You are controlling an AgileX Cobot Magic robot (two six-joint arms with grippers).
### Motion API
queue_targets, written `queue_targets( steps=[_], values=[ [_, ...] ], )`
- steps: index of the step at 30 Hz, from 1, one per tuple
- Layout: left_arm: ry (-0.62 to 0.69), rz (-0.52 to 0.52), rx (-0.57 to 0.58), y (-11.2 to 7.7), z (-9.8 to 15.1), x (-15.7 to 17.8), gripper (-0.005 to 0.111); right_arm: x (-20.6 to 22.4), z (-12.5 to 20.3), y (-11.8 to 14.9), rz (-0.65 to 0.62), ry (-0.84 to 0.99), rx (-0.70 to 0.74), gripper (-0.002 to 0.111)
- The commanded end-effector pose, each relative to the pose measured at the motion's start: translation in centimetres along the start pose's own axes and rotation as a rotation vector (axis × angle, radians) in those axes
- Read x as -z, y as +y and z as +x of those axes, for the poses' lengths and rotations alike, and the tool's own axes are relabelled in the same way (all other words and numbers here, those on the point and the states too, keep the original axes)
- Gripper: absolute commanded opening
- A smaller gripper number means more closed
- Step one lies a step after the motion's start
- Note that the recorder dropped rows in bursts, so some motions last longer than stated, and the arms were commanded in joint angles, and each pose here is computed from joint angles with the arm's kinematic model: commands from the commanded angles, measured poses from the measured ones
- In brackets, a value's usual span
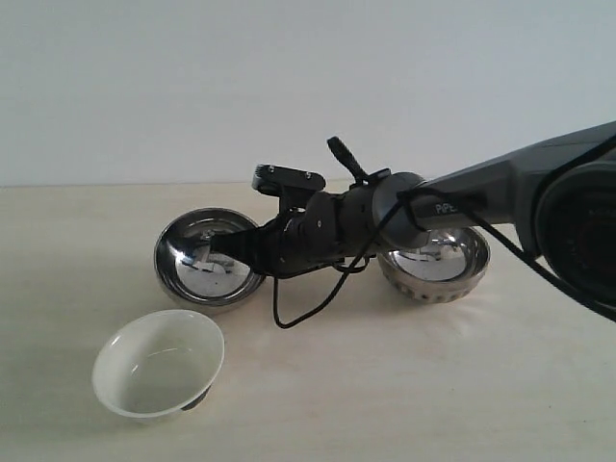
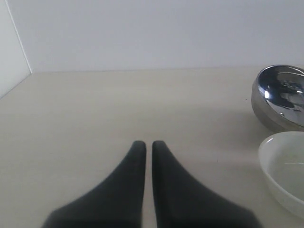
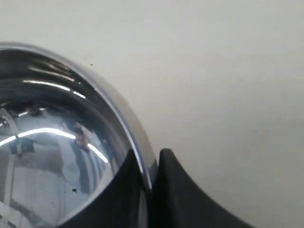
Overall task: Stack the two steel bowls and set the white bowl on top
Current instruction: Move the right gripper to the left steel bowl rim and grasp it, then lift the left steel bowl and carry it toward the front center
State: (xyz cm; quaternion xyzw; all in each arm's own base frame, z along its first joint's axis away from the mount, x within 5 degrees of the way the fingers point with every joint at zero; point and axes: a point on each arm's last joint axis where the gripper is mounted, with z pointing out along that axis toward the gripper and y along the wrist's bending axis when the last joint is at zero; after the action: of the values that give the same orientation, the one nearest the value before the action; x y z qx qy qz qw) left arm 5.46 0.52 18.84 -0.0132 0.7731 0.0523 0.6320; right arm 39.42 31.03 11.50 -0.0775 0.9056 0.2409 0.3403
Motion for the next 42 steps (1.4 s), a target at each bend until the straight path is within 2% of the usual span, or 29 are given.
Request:
queue_targets(
  steps=[1,9,17,21,26,31,42],
  values=[
    [-0.006,0.000,0.014,0.0,0.0,0.0,0.004,0.2,-0.7,0.2,-0.010,-0.057,-0.033,0.000],
    [-0.006,0.000,0.014,0.0,0.0,0.0,0.004,4.1,-4.5,1.2,-0.043,-0.125,-0.012,0.000],
    [-0.006,0.000,0.014,0.0,0.0,0.0,0.004,11.2,-8.9,0.2,-0.023,-0.079,0.047,0.000],
    [-0.006,0.000,0.014,0.0,0.0,0.0,0.004,14.6,-9.7,0.0,0.020,0.001,0.127,0.000],
    [-0.006,0.000,0.014,0.0,0.0,0.0,0.004,16.9,-9.0,-0.1,0.072,0.149,0.199,0.000],
    [-0.006,0.000,0.014,0.0,0.0,0.0,0.004,16.6,-6.1,-1.3,0.105,0.312,0.214,0.000],
    [-0.006,0.000,0.014,0.0,0.0,0.0,0.004,14.8,-0.6,-3.8,0.110,0.379,0.164,0.000]
  ],
)
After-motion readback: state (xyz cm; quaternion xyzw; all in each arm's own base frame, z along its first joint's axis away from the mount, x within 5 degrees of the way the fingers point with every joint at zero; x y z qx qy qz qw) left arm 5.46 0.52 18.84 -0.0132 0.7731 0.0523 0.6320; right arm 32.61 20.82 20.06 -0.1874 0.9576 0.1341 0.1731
